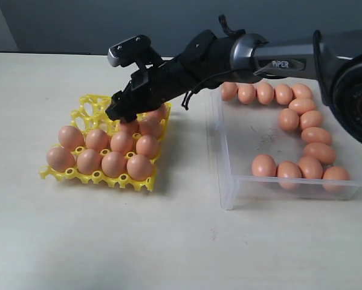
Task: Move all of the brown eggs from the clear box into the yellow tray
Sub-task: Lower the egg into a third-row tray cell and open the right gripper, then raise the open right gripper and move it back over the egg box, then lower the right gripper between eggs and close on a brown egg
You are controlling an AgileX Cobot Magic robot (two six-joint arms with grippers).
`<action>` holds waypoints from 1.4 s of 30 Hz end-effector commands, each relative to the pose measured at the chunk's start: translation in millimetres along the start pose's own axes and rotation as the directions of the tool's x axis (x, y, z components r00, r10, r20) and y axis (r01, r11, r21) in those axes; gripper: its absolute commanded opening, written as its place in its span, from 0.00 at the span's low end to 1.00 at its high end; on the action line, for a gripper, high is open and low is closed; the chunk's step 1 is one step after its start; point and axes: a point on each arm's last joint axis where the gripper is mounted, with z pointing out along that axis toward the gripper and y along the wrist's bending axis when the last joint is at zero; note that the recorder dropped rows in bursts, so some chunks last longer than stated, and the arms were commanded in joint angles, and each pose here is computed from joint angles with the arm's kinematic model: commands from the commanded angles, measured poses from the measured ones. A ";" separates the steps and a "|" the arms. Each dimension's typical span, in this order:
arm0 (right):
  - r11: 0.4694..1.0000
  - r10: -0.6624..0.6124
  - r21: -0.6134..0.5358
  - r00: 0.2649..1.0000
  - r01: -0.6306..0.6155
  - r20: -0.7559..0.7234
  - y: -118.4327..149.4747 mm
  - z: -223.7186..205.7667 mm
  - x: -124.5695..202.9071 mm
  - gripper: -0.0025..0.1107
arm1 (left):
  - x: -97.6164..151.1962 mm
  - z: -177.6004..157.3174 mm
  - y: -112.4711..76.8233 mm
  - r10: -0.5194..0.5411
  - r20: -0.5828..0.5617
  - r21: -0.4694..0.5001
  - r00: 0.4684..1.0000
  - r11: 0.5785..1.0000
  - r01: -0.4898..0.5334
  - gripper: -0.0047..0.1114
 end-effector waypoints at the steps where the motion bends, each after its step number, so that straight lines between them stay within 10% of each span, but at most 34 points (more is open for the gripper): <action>1: 0.997 -0.069 0.024 0.997 0.068 0.031 5.6 -30.9 -23.2 0.57 | 1.4 0.9 -0.1 0.001 -0.005 0.002 1.000 1.000 -0.001 0.15; 8: 0.958 -0.032 0.274 0.977 0.090 -0.209 -9.3 -82.4 -26.7 0.57 | 1.4 0.9 -0.1 0.001 -0.005 0.002 1.000 1.000 -0.001 0.15; 15: 0.727 0.337 0.678 0.806 0.105 -0.487 -80.3 -137.7 19.2 0.57 | 1.4 0.9 -0.1 0.001 -0.005 0.002 1.000 1.000 -0.001 0.15; 25: 0.701 0.586 0.689 0.698 -0.183 -0.411 -135.9 -158.6 64.2 0.52 | 1.4 0.9 -0.1 0.001 -0.005 0.002 1.000 1.000 -0.001 0.15; 42: 0.715 0.595 0.690 0.619 -0.116 -0.512 -157.0 -124.0 107.2 0.51 | 1.4 0.9 -0.1 0.001 -0.005 0.002 1.000 1.000 -0.001 0.15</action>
